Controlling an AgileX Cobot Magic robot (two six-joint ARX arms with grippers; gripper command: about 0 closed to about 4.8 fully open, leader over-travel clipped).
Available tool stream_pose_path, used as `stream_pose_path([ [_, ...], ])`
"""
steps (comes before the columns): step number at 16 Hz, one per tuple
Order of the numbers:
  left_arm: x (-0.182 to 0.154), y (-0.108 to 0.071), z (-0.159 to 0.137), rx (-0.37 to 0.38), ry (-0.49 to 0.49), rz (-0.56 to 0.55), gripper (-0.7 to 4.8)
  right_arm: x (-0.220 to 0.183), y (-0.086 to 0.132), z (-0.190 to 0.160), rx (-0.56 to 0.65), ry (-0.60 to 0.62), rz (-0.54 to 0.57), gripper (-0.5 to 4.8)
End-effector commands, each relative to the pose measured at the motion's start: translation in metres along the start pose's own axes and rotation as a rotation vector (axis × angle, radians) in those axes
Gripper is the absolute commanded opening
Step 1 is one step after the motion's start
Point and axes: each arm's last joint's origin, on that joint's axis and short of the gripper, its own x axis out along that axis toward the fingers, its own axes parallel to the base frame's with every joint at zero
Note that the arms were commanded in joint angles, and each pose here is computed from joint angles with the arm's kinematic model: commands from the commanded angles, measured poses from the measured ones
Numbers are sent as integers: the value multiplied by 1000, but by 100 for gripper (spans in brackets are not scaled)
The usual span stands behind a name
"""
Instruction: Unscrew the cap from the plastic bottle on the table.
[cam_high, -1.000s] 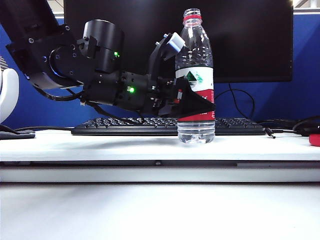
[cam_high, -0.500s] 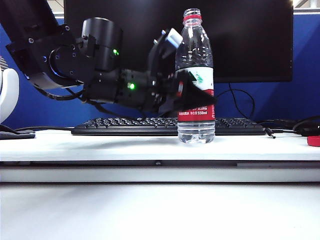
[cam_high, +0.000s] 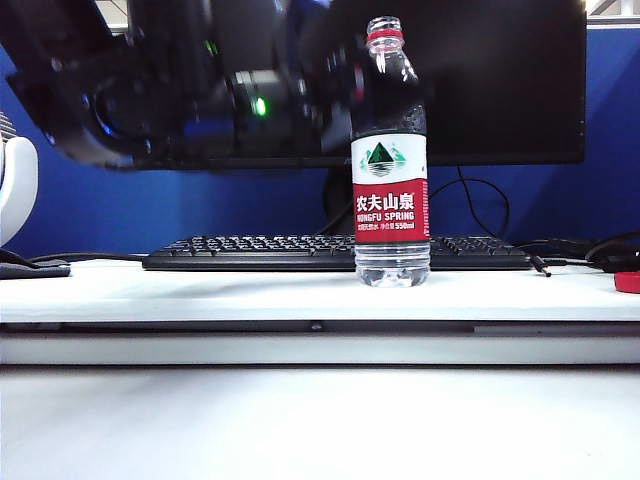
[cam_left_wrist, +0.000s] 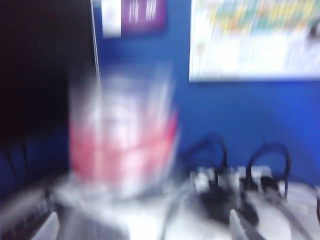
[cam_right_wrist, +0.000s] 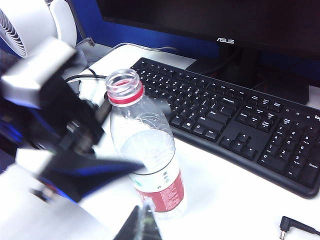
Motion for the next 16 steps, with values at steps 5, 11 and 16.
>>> stream_pose_path([
  [5, -3, -4, 47, 112, -152, -4, 479, -1, 1, 3, 10, -24, 9, -1],
  [11, -27, -5, 118, 199, -274, 19, 23, -1, 1, 4, 7, -29, 8, -1],
  [16, -107, -28, 192, 220, 223, 551, -5, -2, 1, 3, 7, -29, 9, -1],
])
